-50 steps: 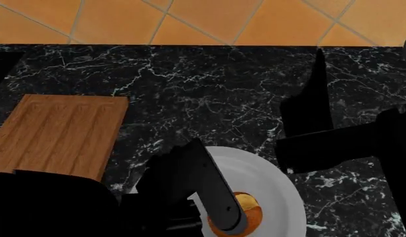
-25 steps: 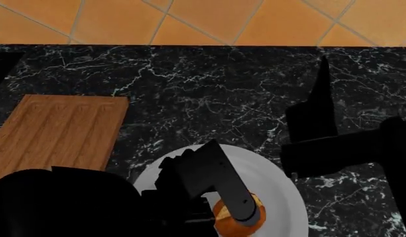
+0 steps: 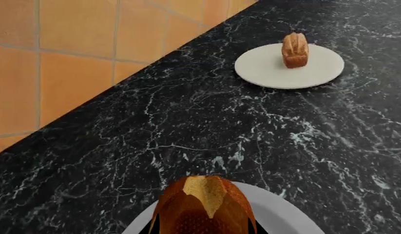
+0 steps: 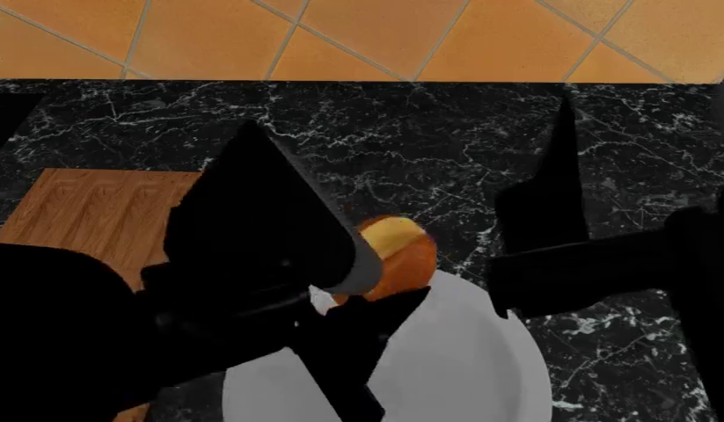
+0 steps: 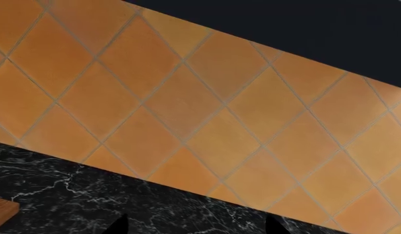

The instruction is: Place all breads on the cutting board.

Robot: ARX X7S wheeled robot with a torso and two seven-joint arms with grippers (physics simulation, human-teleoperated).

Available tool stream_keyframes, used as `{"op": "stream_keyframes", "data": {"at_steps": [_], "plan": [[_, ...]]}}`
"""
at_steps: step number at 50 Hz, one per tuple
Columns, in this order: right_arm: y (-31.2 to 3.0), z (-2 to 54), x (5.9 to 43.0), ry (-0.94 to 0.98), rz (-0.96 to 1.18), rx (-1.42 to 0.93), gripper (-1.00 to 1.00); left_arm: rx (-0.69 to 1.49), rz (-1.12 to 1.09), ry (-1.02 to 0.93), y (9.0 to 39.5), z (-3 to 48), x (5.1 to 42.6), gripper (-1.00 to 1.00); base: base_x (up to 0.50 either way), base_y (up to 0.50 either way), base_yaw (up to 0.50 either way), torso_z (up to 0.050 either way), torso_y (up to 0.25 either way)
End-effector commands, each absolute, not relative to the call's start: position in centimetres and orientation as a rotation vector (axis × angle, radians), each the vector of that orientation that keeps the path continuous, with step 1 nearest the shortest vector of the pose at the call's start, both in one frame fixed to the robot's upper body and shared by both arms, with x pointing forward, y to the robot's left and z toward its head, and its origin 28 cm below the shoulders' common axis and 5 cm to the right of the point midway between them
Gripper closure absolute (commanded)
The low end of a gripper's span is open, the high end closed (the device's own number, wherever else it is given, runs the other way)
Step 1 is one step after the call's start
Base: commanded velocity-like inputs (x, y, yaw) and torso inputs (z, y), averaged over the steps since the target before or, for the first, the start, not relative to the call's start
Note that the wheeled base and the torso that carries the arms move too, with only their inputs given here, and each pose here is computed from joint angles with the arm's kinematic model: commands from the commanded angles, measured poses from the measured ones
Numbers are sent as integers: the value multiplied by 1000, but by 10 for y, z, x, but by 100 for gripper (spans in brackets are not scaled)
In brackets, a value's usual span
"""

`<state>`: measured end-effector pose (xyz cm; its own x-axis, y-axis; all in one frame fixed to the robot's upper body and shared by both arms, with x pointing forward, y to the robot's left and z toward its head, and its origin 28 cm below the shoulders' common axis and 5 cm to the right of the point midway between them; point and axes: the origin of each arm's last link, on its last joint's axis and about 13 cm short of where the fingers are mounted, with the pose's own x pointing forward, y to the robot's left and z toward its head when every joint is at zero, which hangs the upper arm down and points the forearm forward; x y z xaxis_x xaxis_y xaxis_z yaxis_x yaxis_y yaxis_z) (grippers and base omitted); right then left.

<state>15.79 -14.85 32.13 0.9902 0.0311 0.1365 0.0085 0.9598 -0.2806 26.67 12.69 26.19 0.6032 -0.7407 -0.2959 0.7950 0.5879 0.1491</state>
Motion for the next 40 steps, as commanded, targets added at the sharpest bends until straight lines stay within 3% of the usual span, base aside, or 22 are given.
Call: {"op": "stream_keyframes", "data": {"at_steps": [1, 11, 17, 29, 40], "plan": [[-144, 329, 160, -169, 39, -256, -100, 190, -717, 10, 174, 308, 251, 100, 0, 0, 0, 0, 0], [-141, 333, 158, -176, 45, -259, -100, 155, -347, 74, 237, 313, 296, 100, 0, 0, 0, 0, 0], [-141, 332, 158, -177, 47, -255, -100, 150, -248, 131, 262, 294, 272, 100, 0, 0, 0, 0, 0], [-143, 324, 163, -177, 53, -237, -100, 156, -210, 260, 272, 238, 205, 100, 0, 0, 0, 0, 0], [-143, 322, 164, -178, 59, -230, -100, 111, -134, 316, 297, 218, 206, 100, 0, 0, 0, 0, 0]]}}
